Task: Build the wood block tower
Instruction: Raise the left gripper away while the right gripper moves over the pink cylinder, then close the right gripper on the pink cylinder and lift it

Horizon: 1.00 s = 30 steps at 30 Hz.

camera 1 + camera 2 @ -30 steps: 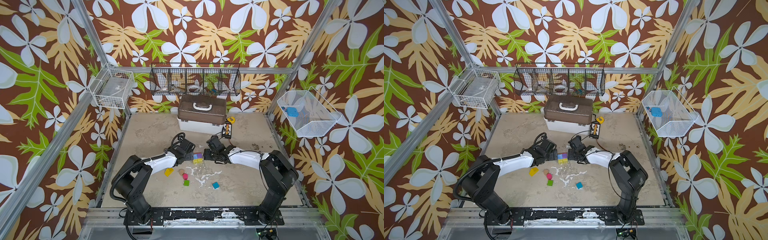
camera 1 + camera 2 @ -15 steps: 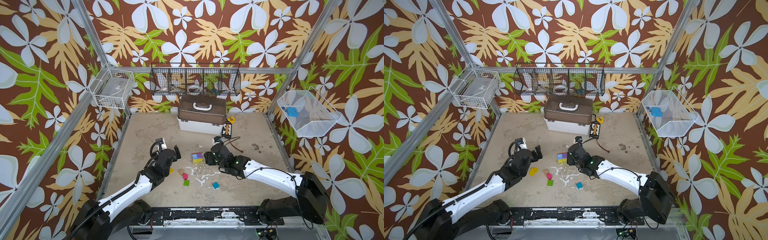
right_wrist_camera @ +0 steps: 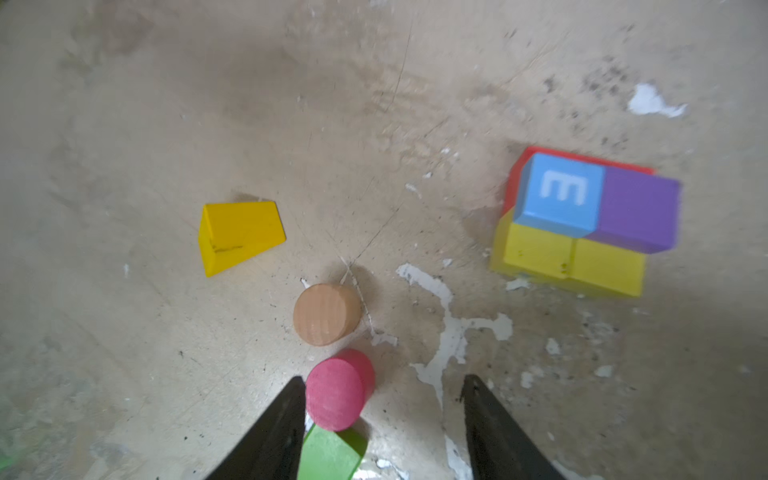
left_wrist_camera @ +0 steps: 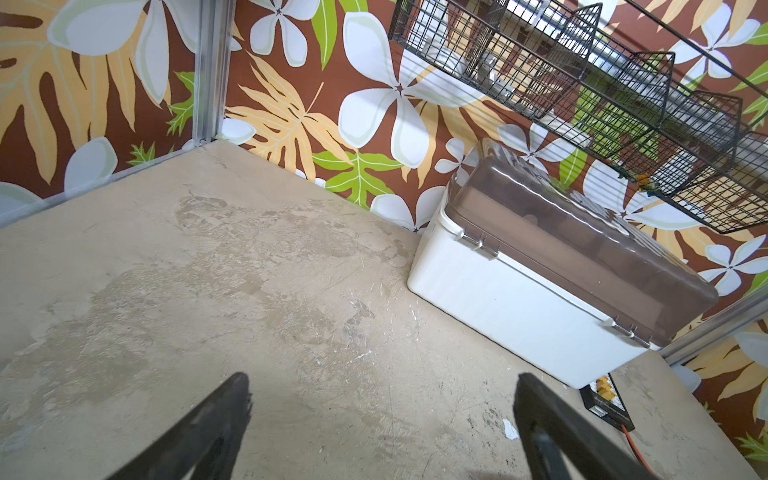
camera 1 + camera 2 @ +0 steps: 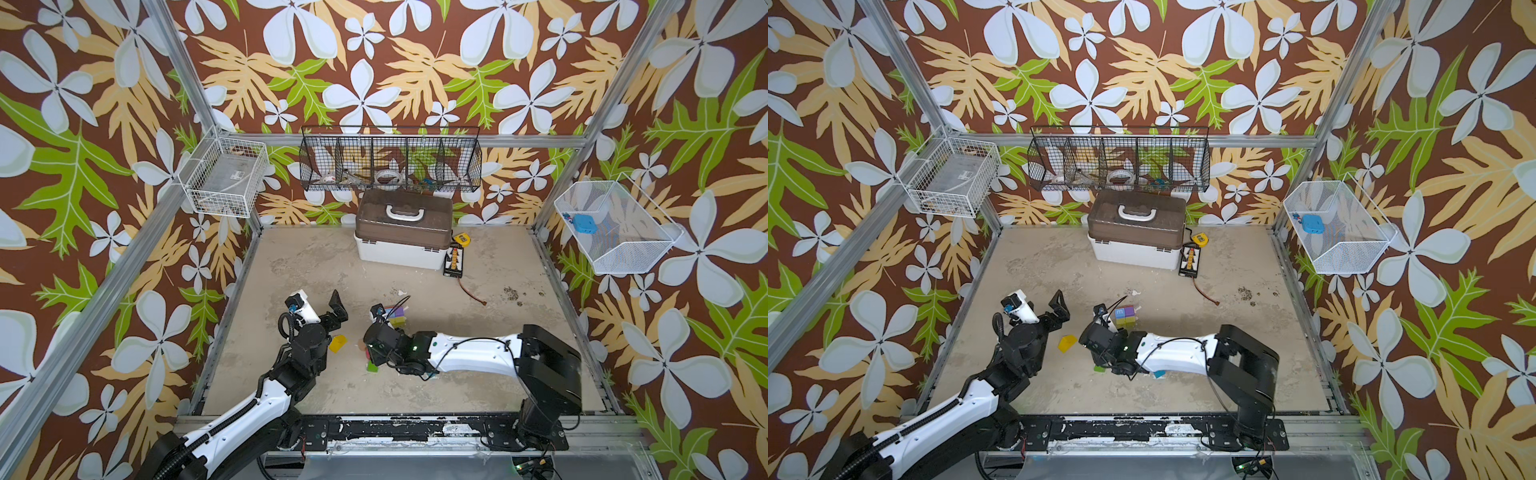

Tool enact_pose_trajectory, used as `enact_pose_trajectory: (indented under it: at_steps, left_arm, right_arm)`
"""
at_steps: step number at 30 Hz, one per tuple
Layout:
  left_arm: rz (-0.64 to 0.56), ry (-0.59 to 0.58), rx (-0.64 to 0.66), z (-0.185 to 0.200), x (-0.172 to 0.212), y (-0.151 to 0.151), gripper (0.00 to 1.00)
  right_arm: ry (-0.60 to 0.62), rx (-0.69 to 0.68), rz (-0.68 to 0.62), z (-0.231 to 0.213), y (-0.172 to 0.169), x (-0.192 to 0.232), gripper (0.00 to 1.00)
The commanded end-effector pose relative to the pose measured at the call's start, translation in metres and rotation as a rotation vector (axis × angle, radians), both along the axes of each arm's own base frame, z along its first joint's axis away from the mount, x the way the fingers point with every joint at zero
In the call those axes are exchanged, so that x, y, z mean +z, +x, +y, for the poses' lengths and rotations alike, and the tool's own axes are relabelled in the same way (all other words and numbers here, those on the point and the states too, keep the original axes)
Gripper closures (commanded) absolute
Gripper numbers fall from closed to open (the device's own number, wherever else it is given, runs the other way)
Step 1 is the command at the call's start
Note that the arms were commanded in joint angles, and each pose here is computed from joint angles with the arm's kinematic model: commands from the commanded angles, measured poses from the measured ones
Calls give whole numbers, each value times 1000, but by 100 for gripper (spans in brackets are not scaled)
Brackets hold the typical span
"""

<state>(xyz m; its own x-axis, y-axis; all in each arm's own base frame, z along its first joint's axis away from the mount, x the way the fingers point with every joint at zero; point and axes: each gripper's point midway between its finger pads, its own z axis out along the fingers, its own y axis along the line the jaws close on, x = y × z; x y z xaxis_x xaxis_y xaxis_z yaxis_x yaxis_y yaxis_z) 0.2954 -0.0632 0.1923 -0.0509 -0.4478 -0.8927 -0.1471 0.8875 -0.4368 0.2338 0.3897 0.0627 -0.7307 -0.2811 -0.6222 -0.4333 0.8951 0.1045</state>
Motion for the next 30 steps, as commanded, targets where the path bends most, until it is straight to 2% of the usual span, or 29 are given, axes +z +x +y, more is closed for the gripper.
enact_pose_trajectory:
  at_steps: [1, 15, 25, 30]
  left_arm:
    - [-38, -35, 36, 7, 9, -1, 0]
    - [-28, -28, 37, 6, 7, 0, 0]
    - [-15, -9, 39, 6, 5, 1, 0]
    - [-14, -9, 32, 5, 6, 1, 0]
  right_arm:
    - [-45, 24, 39, 5, -7, -15, 41]
    - [-71, 40, 90, 11, -12, -35, 41]
    - [-87, 37, 83, 12, -10, -37, 52]
    - [-91, 38, 77, 13, -8, -36, 62]
